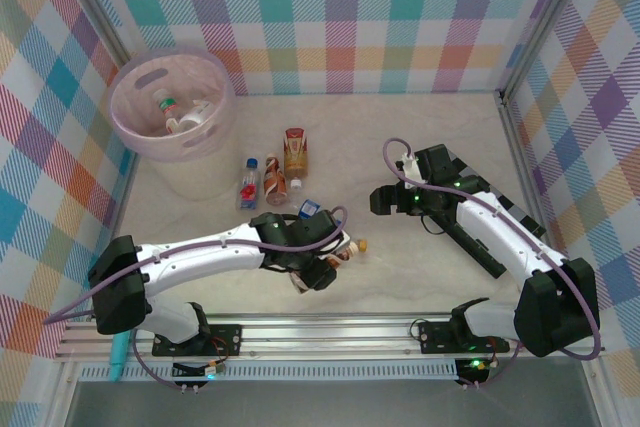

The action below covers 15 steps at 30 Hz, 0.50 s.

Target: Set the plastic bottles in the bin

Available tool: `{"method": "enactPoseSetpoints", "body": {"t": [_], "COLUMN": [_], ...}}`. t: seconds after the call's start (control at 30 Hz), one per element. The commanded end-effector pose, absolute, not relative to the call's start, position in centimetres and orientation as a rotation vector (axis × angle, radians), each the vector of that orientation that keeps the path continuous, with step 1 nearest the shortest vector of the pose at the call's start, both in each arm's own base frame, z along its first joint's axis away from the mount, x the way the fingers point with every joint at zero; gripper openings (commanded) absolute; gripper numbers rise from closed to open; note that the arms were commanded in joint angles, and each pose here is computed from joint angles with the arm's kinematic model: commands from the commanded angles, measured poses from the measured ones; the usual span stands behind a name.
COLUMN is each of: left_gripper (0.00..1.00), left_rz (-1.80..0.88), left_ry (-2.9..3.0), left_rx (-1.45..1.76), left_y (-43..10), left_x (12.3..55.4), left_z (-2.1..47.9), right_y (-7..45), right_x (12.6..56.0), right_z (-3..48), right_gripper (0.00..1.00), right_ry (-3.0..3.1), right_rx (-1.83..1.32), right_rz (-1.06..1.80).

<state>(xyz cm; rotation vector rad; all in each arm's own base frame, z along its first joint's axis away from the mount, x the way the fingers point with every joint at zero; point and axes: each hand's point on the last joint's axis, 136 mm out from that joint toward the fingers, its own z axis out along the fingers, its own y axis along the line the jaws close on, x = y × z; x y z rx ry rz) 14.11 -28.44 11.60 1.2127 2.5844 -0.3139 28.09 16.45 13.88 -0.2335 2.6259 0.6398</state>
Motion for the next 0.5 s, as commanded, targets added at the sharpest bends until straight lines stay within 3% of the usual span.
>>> {"method": "enactPoseSetpoints", "body": {"t": [0.0,0.47], "left_gripper": [0.04,0.0], "left_rz": [-0.334,-0.34], "left_ry": [2.567,2.48], "left_rx": [1.228,0.913], "left_y": [-28.0,-25.6], "left_x": [14.5,23.6], "left_z": [13.6,24.2], "right_y": [16.9,17.6], "right_x": [28.1,27.8], "right_z": [15.1,14.8], "right_gripper": [0.96,0.96], "right_ry": [2.589,2.583], "right_rx": [-0.239,-0.24], "right_rz": [0.688,0.754]}}
